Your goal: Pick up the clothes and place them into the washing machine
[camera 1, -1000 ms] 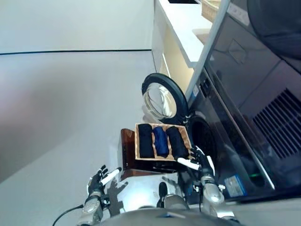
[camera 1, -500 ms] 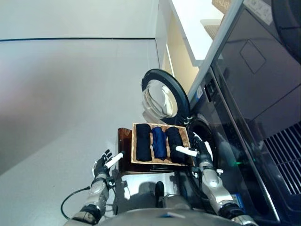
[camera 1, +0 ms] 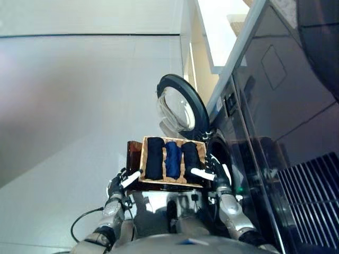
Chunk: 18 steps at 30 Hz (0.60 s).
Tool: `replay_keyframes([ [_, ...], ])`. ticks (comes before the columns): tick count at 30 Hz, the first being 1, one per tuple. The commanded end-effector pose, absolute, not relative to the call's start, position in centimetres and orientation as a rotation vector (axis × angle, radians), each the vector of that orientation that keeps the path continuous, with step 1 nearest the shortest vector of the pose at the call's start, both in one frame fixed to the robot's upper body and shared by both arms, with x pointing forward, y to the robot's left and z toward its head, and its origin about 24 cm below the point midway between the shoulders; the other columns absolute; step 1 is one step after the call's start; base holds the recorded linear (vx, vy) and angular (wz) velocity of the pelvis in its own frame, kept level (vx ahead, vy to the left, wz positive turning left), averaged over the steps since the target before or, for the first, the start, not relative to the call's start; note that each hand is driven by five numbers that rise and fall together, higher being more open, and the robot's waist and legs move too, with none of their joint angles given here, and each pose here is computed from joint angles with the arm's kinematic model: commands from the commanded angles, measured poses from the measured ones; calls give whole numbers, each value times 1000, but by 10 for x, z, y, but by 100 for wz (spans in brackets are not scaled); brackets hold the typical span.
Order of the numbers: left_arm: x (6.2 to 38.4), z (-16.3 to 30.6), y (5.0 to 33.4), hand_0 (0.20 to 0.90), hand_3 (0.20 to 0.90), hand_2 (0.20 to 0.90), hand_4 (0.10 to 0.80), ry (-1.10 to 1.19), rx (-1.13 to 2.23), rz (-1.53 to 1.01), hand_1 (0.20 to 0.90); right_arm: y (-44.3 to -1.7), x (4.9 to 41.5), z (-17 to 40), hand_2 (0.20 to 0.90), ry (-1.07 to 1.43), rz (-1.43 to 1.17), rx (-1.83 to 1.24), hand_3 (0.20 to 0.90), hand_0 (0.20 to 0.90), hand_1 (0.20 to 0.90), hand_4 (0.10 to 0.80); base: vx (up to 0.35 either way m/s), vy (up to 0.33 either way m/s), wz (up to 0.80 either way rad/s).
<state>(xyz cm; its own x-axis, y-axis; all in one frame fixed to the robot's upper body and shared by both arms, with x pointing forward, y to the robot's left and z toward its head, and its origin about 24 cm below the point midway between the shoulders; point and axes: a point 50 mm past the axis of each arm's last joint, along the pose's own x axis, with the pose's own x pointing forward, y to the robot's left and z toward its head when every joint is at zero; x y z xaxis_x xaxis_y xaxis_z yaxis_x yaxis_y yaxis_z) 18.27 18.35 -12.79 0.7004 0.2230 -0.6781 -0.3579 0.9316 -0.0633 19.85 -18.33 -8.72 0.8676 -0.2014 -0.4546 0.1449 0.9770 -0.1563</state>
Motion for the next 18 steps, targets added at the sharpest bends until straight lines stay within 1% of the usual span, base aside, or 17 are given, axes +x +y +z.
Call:
replay_keyframes([
  [1,212,-106,191,900,900,900,800,564,-166,313,900,-212,227,-51,900,265,-278,-147,900,900,900,800,233,124,-46],
  [6,199,-114,192,900,900,900,800,606,-168,326,900,-215,224,-56,900,295,-293,-151,900,900,900,800,219,140,-22],
  [10,192,-116,198,900,900,900,800,609,-175,346,900,-212,219,-57,900,301,-278,-133,900,900,900,800,139,222,-49],
  [14,197,-112,199,900,900,900,800,590,-174,343,900,-211,224,-55,900,291,-289,-124,900,900,900,800,94,200,-31],
  [15,206,-104,209,900,900,900,800,545,-176,368,900,-206,234,-49,900,267,-275,-111,900,900,900,800,12,218,-13],
  [18,213,-96,217,900,900,900,800,499,-167,387,900,-200,248,-41,900,238,-260,-145,900,900,900,800,21,214,-34],
])
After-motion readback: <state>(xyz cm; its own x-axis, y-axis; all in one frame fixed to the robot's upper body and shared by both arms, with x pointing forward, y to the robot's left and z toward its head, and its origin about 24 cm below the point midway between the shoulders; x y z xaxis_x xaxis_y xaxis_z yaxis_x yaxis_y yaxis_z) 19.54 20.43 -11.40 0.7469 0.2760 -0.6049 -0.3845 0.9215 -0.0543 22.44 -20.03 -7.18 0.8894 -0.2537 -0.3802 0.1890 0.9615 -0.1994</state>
